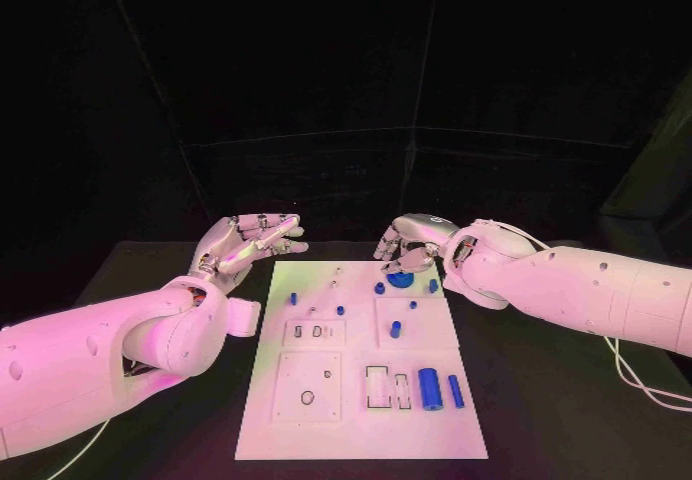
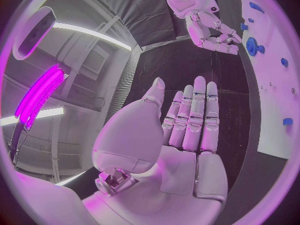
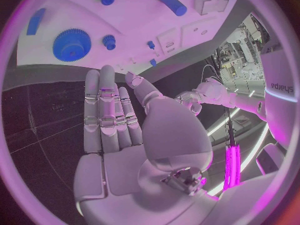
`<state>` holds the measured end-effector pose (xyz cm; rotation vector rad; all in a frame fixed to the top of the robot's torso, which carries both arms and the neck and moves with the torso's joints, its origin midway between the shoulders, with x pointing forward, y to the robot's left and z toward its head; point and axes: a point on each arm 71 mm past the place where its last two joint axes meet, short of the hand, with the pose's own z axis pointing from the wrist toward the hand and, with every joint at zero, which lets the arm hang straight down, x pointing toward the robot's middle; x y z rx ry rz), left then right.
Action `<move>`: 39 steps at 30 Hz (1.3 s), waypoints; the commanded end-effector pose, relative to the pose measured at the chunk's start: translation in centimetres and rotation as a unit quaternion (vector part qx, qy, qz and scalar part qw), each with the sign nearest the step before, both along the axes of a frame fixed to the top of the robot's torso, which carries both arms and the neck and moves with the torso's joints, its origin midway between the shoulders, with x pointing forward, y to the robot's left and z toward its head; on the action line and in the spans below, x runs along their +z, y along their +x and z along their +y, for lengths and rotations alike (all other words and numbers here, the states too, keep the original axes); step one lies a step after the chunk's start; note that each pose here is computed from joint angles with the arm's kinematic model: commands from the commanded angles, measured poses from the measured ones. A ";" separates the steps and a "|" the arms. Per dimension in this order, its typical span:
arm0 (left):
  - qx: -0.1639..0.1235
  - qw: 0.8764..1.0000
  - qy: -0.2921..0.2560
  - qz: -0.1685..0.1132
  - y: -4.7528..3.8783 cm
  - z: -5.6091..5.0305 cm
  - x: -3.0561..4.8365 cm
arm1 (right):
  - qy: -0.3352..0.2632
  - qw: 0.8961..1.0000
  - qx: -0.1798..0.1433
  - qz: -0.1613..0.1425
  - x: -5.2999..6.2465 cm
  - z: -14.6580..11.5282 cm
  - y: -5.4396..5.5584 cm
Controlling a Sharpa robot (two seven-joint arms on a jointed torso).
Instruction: Assemble the parts on the task board
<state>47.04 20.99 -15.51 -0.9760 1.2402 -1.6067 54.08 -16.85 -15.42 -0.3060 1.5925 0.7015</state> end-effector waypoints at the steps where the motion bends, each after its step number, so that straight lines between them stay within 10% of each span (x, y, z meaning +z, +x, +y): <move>1: -0.020 1.000 0.000 -0.012 -0.32 -0.5 0.30 | -0.085 0.996 -0.011 -0.018 -0.3 0.1 0.0; 39: -0.016 1.000 -0.002 -0.002 -0.30 -0.4 0.20 | -0.140 0.990 -0.001 0.002 -0.8 1.1 -0.5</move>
